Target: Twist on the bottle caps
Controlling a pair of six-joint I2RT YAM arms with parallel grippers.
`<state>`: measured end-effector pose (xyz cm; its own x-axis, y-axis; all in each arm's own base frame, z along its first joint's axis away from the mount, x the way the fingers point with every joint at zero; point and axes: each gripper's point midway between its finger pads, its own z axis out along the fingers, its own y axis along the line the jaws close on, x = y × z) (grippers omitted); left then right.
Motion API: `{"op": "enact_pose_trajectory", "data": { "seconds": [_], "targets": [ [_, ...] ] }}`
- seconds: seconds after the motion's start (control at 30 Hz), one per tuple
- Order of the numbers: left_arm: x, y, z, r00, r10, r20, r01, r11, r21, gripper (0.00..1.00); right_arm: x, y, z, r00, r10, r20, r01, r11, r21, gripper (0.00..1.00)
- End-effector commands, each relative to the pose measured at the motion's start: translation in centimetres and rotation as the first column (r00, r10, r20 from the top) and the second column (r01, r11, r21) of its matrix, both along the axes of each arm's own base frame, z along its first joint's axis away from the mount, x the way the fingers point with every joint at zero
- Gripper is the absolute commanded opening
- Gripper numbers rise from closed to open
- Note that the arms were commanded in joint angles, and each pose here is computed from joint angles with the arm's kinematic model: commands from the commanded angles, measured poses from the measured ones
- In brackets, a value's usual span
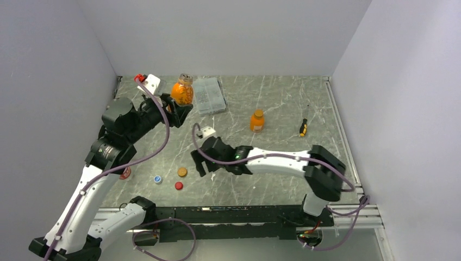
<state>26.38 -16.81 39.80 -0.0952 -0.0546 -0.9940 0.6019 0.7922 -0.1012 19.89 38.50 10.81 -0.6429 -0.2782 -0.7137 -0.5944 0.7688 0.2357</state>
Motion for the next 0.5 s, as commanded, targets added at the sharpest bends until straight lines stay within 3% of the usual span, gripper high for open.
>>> {"op": "enact_pose_trajectory", "data": {
  "seconds": [0.0, 0.27, 0.47],
  "targets": [
    [-0.8, 1.5, 3.7, 0.995, 0.053, 0.090, -0.051, 0.999, -0.016, 0.48, 0.8, 5.1, 1.4, 0.996, 0.035, 0.086, -0.040, 0.997, 0.058, 0.84],
    [-1.6, 2.1, 5.0, 0.992, 0.062, 0.108, -0.061, 0.998, -0.016, 0.48, 0.1, 10.4, -2.3, 0.990, 0.122, 0.067, -0.120, 0.992, -0.032, 0.76],
    [-1.6, 2.2, 5.1, 0.991, 0.066, 0.114, -0.066, 0.998, -0.008, 0.48, 0.1, 11.6, -4.5, 0.987, 0.145, 0.074, -0.135, 0.983, -0.127, 0.72]
  ]
}}
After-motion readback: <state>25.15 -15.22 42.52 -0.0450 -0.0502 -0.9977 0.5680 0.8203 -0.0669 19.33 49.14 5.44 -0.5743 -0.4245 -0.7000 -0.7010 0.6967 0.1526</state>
